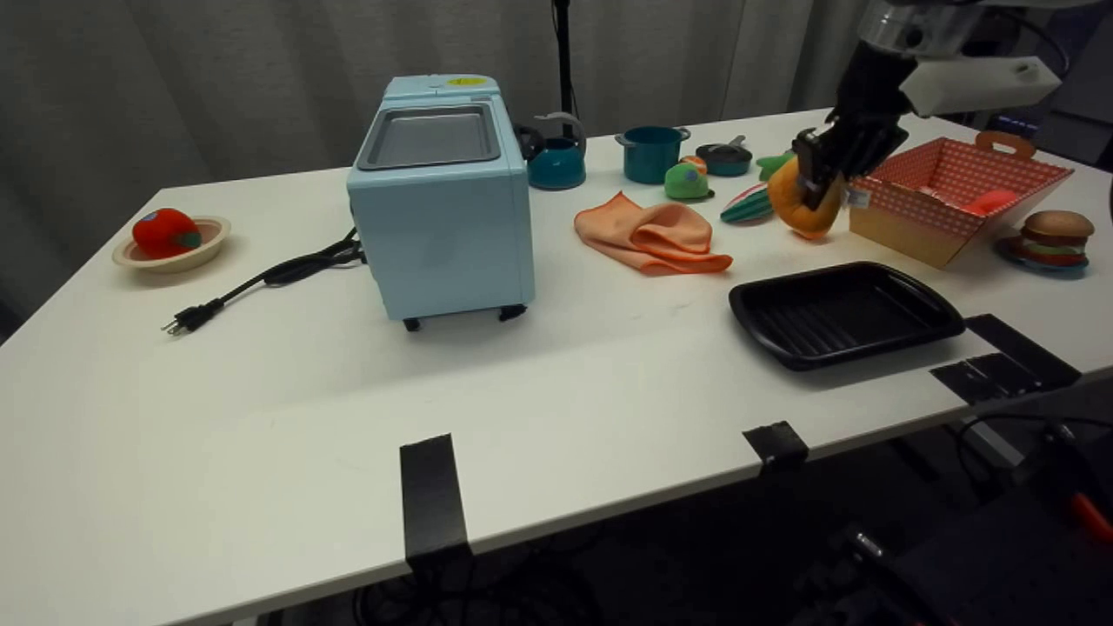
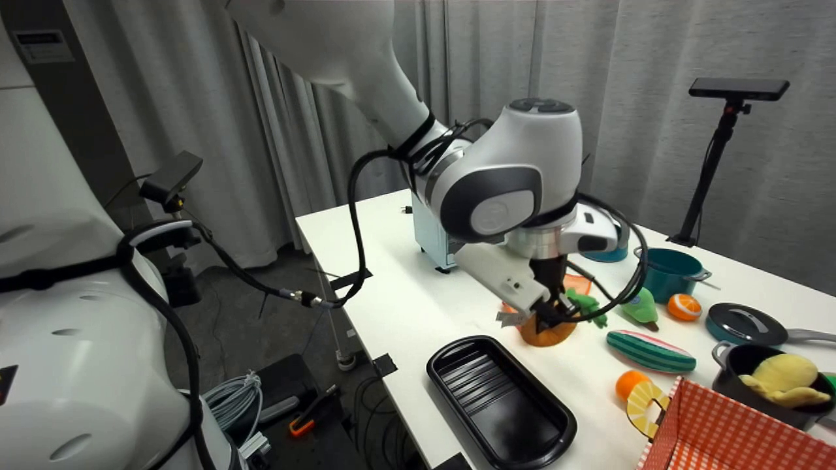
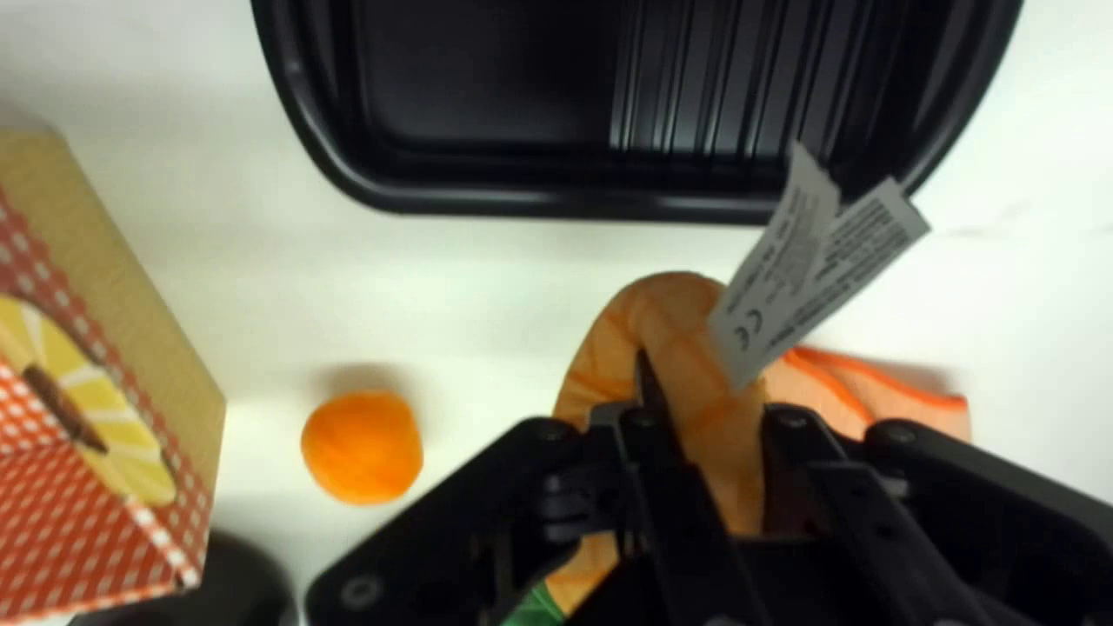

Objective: Remove the pineapple plush toy from the tray and put it in the basket

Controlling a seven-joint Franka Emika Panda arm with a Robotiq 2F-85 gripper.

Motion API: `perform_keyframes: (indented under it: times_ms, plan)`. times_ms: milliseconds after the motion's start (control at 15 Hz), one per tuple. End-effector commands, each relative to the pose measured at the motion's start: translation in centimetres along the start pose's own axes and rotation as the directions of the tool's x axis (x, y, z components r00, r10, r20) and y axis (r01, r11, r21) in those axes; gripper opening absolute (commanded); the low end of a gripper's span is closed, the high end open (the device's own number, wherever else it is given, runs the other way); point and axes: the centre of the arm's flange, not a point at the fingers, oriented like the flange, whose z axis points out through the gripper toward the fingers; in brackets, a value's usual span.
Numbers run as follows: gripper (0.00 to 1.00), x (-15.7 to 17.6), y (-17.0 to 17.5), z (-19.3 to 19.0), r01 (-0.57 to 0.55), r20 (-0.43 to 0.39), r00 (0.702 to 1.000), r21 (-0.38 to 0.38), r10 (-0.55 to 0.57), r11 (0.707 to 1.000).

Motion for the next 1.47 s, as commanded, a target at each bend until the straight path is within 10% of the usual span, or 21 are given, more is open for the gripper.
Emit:
perform_keyframes:
  times_ms: [0,667,1400]
  plan:
    - [0.04,5.3,2.4,-4.5,-0.046,-0.076,0.996,0.042,0.050,0.998]
    - [0.04,15.0,13.9,-7.5,-0.219,-0.221,0.954,-0.038,0.205,0.975]
    - [0.04,11.8,28.3,-6.9,-0.336,-0.200,0.935,-0.232,0.293,0.913]
